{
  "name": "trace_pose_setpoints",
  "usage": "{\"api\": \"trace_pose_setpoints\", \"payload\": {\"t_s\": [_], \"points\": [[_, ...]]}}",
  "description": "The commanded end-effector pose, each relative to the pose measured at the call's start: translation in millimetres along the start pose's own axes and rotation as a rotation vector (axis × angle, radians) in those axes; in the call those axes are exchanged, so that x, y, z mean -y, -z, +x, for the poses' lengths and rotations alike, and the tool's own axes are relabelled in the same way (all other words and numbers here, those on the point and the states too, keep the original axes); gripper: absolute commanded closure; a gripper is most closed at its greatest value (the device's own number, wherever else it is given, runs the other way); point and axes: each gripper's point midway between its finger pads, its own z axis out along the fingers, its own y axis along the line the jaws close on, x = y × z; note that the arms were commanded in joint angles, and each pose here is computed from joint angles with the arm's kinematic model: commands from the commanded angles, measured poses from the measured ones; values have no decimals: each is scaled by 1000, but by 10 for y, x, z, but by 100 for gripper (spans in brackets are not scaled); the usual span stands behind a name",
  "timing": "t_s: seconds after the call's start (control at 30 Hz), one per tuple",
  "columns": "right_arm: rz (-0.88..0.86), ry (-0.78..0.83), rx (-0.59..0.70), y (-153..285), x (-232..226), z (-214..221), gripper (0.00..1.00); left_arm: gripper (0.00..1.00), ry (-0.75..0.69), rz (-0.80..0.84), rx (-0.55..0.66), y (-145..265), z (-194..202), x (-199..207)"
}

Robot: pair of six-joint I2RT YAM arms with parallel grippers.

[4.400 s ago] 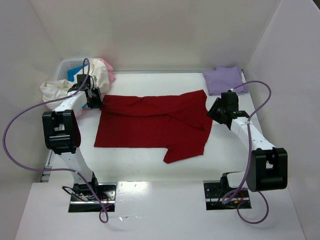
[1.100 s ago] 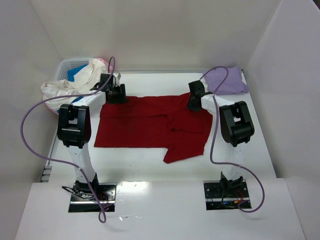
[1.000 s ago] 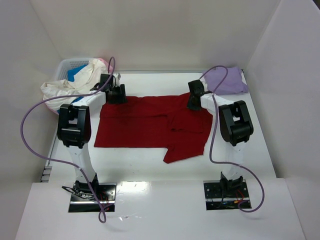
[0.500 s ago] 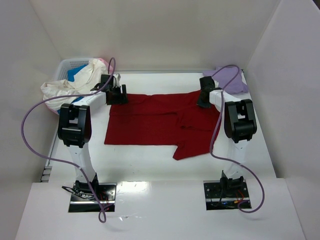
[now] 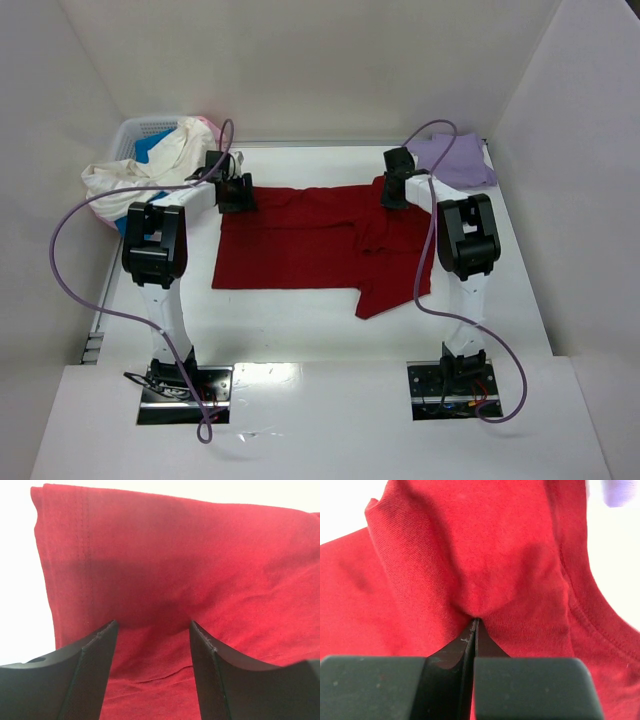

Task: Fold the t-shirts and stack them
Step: Fold the flattened tshirt in 1/3 of the way

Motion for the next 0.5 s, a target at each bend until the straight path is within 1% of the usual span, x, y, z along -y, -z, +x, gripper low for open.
{"api": "trace_pose_setpoints", "payload": {"t_s": [0.0, 0.03, 0.07, 0.1, 0.17, 0.2, 0.23, 0.27, 0.33, 0.47], "points": [[-41, 48, -99, -63, -216, 335, 100, 39, -15, -45, 28, 42, -186, -37], [-41, 48, -99, -63, -216, 335, 100, 42, -15, -57, 31, 43, -190, -59], [-41, 48, -99, -63, -216, 335, 100, 45, -12, -74, 11, 33, -112, -100], [-41, 48, -99, -63, -216, 335, 100, 46, -12, -87, 14, 33, -116, -123], [-23, 52, -112, -82, -162, 409, 100, 48, -10, -142, -2, 100, -33, -223], [-27, 51, -104, -53, -171, 377, 100, 48, -3, -166, 3, 110, -50, -298], [-19, 51, -100, -55, -157, 370, 100, 48, -2, -189, -17, 108, 30, -349], [-9, 52, -95, -58, -140, 361, 100, 48, -2, -199, -4, 145, -8, -358], [17, 54, -93, -71, -85, 380, 100, 49, 19, -219, -32, 151, 93, -499], [22, 53, -81, -44, -79, 341, 100, 51, 20, -230, -42, 161, 120, -520]]}}
